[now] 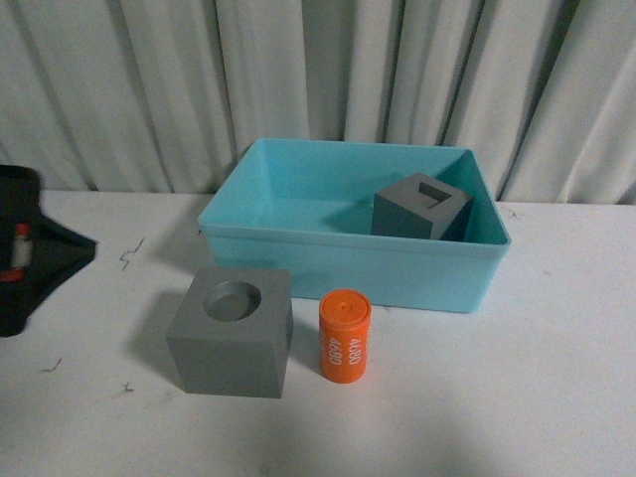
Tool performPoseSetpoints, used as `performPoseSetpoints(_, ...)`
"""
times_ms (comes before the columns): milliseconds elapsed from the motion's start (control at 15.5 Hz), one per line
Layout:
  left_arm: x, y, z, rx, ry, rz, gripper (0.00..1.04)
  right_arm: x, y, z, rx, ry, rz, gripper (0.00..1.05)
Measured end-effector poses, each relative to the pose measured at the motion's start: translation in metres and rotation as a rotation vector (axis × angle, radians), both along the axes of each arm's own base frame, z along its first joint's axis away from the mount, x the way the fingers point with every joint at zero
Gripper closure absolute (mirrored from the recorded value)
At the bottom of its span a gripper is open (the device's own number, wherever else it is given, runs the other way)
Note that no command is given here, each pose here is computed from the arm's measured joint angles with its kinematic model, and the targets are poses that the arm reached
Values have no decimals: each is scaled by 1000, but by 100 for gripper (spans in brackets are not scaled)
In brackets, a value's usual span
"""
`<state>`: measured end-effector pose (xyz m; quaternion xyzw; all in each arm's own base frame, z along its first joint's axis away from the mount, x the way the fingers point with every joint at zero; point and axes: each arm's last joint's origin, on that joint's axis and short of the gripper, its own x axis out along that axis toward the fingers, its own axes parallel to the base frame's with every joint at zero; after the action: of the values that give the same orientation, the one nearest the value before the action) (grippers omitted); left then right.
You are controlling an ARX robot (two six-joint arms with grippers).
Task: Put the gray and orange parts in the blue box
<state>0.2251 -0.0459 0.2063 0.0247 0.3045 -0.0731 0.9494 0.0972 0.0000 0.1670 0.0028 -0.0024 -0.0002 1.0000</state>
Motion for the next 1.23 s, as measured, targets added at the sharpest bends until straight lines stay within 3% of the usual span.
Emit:
performPoseSetpoints(258,41,-33,-27,90,38,-54,7,0,0,0,0,0,0,6)
performPoseSetpoints(581,75,-45,-74,197,127,1,7,0,0,0,0,0,0,6)
performPoseSetpoints(1226,101,-65,-91,210,156,10,7,0,0,0,0,0,0,6)
